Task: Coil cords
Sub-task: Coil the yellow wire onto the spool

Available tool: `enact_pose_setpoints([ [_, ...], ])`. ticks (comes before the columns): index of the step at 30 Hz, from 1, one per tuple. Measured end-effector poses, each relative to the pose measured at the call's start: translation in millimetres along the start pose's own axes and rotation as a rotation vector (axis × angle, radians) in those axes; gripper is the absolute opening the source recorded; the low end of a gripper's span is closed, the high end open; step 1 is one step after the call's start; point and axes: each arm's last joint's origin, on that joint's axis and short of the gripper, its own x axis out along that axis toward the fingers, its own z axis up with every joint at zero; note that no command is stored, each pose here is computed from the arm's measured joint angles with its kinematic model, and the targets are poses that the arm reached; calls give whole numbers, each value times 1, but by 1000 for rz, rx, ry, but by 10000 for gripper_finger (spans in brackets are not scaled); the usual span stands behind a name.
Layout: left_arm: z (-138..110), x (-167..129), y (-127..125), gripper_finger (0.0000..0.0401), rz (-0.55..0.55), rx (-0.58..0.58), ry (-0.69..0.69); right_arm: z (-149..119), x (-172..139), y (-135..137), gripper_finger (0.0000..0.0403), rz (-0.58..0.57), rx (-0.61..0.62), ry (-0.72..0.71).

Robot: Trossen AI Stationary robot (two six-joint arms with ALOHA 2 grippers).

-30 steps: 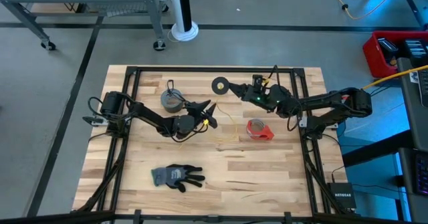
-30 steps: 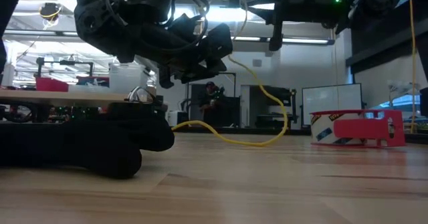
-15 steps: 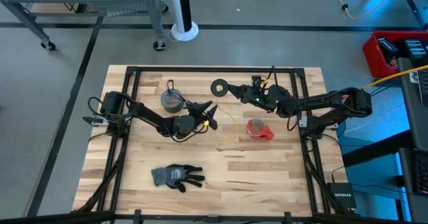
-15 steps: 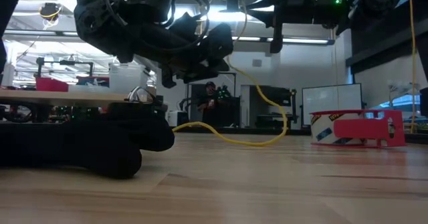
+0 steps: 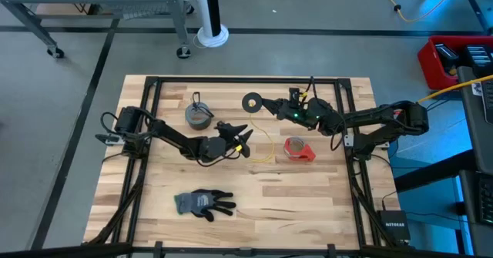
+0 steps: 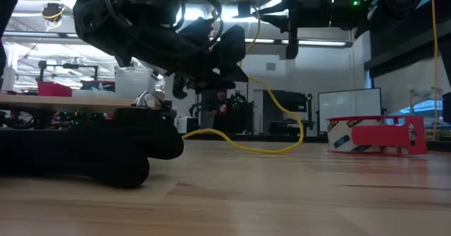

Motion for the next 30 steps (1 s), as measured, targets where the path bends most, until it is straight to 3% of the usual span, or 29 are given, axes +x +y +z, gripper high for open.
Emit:
enact_pose_setpoints([
  [11, 0, 3, 0, 145, -83, -119, 47, -1, 0, 0, 7, 4, -1, 18],
  [30, 11, 21, 4, 145, -26, -157, 39, -1, 0, 0, 7, 4, -2, 19],
])
